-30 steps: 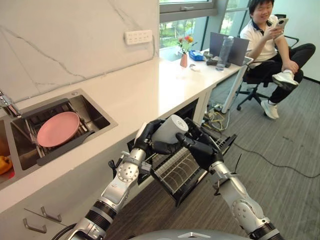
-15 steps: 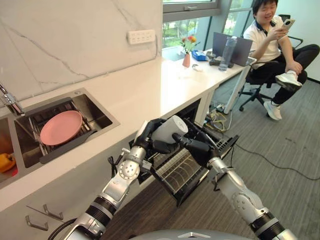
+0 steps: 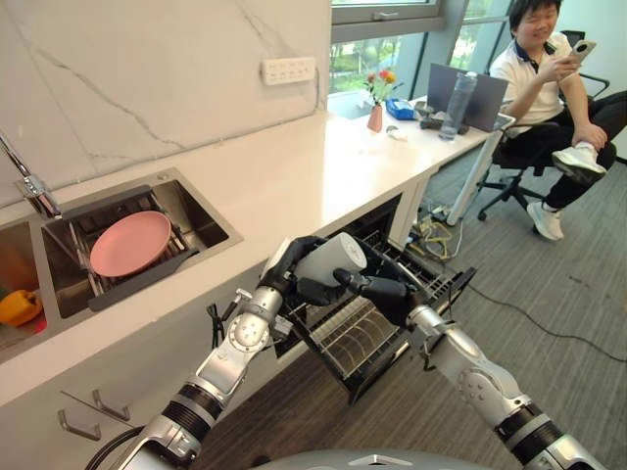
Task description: Place the dishes in the dishwasher.
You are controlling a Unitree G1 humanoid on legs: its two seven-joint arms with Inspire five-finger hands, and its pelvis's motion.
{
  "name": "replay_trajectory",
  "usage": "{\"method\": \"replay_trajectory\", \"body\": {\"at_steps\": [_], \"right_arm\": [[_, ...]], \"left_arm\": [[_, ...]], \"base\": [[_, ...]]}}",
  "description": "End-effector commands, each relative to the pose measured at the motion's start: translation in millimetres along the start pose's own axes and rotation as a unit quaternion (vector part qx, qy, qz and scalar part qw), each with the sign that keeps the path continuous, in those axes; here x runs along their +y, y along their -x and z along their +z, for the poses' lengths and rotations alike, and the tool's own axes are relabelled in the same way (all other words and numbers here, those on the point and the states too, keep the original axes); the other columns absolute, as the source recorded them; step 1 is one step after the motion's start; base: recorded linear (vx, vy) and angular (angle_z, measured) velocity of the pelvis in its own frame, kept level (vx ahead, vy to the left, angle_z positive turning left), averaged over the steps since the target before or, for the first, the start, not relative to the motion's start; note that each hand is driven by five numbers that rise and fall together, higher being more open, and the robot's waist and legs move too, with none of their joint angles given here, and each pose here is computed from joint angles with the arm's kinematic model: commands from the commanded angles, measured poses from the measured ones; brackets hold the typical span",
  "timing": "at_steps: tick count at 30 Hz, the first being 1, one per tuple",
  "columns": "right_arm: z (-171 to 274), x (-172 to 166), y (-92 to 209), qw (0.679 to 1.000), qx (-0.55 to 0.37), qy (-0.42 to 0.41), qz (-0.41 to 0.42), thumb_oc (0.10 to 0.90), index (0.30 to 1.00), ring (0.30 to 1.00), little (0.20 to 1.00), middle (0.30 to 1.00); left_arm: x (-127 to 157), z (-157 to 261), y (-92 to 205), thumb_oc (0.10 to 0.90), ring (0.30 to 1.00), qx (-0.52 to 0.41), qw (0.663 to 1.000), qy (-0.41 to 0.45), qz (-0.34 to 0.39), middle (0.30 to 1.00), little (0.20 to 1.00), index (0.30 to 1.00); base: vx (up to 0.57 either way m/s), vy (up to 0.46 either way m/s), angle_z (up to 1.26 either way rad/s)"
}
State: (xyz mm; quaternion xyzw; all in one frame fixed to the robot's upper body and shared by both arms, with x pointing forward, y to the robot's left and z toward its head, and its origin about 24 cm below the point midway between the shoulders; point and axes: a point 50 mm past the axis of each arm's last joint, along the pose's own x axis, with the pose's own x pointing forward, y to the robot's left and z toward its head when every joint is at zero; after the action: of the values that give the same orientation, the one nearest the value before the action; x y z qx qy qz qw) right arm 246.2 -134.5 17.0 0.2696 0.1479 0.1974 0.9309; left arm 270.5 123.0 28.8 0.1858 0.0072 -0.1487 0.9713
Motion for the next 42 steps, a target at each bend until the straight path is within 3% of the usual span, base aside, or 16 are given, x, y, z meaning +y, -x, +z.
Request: {"method": "replay_trajectory", "body": {"at_steps": [1,7,20,27,28,29,30,42], "right_arm": [[47,107,-37,0.962,-0.107,-0.006,0.253,0.8,0.9,0.9,0.9,0.9],[47,117,-41,0.964,-0.134,-0.009,0.228,0.8,0.9,0.9,0.9,0.9],[53,160,-40,0.941,-0.152,-0.001,0.301,0.8,0.9,0.9,0.9,0.9],[52,173,-42,0.937,-0.148,-0.038,0.314,0.8,0.9,0.9,0.9,0.9],[52,174,-42,0.937,-0.149,-0.04,0.314,0.615,0.622,0.622,0.622,0.622],[52,174,-42,0.937,-0.149,-0.04,0.314,0.525,0.488,0.488,0.488,0.488],[52,174,-43,0.939,-0.152,-0.041,0.305,0.4,0.3,0.3,0.3,0.3],[52,166,-43,0.949,-0.167,-0.037,0.265,0.4,0.3,0.3,0.3,0.3]], "left_arm": [[-28,90,-44,0.4,0.3,-0.186,0.979,-0.038,-0.071,0.3,0.3,0.3],[-28,92,-45,0.4,0.3,-0.186,0.981,-0.028,-0.048,0.3,0.3,0.3],[-41,107,-47,0.4,0.3,-0.257,0.949,-0.183,-0.016,0.3,0.3,0.3],[-51,104,-51,0.4,0.3,-0.25,0.946,-0.206,-0.025,0.3,0.3,0.3],[-53,103,-51,0.4,0.3,-0.247,0.947,-0.202,-0.026,0.3,0.3,0.3],[-53,103,-52,0.4,0.3,-0.247,0.947,-0.202,-0.026,0.3,0.3,0.3],[-54,102,-52,0.4,0.3,-0.243,0.95,-0.196,-0.025,0.3,0.3,0.3],[-53,104,-53,0.4,0.3,-0.238,0.955,-0.175,-0.015,0.3,0.3,0.3]], "base": [[0.0,0.0,0.0],[0.0,0.0,0.0],[0.0,0.001,0.01],[0.0,0.0,0.0],[0.0,0.0,0.0],[0.0,0.0,0.0],[0.0,0.0,0.0],[0.0,0.0,0.0]]}}
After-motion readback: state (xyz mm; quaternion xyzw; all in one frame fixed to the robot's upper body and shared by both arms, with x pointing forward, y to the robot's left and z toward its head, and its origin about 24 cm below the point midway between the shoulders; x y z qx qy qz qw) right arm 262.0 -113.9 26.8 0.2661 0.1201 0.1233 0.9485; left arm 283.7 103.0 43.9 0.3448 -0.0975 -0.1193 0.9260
